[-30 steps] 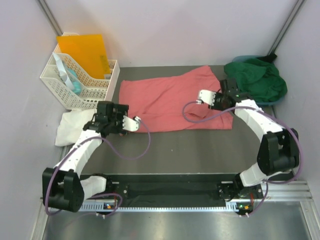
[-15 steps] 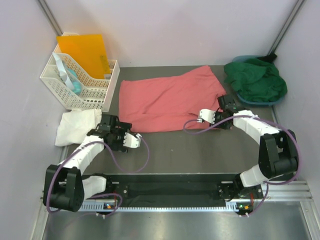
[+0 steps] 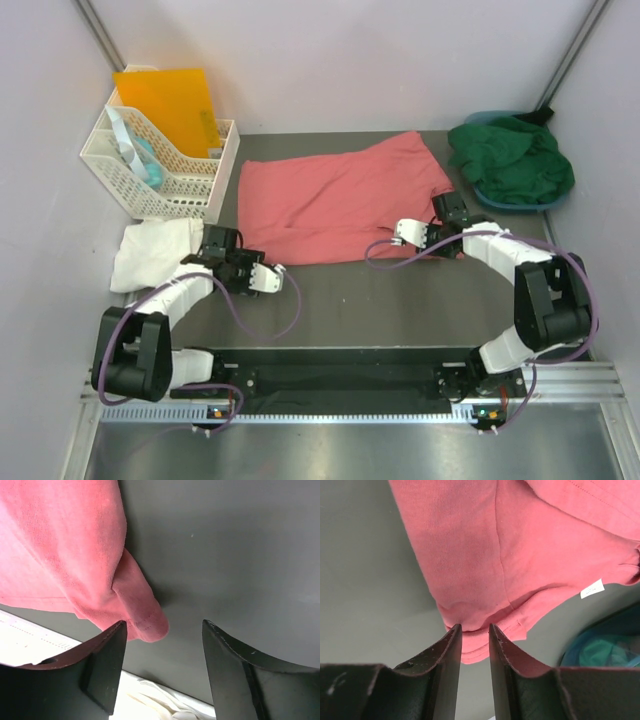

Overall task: Fold and stack the t-shirts
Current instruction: Fold the flattened tshirt in 1/3 of the way

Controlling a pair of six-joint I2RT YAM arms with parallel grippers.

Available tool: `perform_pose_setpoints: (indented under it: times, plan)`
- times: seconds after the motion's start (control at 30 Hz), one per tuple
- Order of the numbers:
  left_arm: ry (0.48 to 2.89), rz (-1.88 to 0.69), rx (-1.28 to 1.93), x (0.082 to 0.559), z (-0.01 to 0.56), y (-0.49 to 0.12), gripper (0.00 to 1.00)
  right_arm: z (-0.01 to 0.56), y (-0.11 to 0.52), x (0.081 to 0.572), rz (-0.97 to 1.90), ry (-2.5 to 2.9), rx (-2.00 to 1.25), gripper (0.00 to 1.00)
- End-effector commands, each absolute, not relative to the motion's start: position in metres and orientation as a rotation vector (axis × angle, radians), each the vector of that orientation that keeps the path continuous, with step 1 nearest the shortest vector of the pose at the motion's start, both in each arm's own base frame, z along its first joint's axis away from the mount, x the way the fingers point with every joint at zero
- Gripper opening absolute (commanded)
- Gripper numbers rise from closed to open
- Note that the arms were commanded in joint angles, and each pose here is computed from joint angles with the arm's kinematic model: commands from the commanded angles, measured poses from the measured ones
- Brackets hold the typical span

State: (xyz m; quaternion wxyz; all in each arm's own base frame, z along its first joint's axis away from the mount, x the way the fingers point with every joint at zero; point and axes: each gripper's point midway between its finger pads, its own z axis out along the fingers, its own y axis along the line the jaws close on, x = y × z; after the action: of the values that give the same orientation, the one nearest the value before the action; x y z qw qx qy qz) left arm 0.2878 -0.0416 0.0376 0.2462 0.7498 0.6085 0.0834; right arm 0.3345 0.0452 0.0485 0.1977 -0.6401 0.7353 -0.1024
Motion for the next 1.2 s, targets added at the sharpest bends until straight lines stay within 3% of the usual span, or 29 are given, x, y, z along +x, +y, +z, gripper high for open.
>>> perform_pose_setpoints:
  times: [0.0,0.33,0.67,0.93,1.03,1.07,1.17]
  plan:
    - [1.635,0.268,2.006,0.307,0.050,-0.046,0.66,0.058,0.051,0.350,-0.331,2.012,-1.764,0.28]
    - [1.646,0.269,2.017,0.312,0.048,-0.046,0.65,0.051,0.050,0.344,-0.301,2.011,-1.824,0.28]
    - [1.655,0.272,2.026,0.318,0.046,-0.046,0.64,0.047,0.056,0.323,-0.180,2.031,-1.884,0.39]
    - [1.651,0.264,2.036,0.322,0.044,-0.049,0.64,0.025,0.054,0.324,-0.189,2.057,-1.892,0.41]
    - [1.650,0.266,2.039,0.325,0.044,-0.050,0.60,0.018,0.052,0.330,-0.206,2.071,-1.888,0.36]
    - [1.646,0.269,2.043,0.325,0.044,-0.051,0.51,0.018,0.053,0.333,-0.213,2.069,-1.882,0.32]
    - [1.653,0.269,2.047,0.327,0.044,-0.051,0.45,0.017,0.053,0.339,-0.225,2.073,-1.866,0.20]
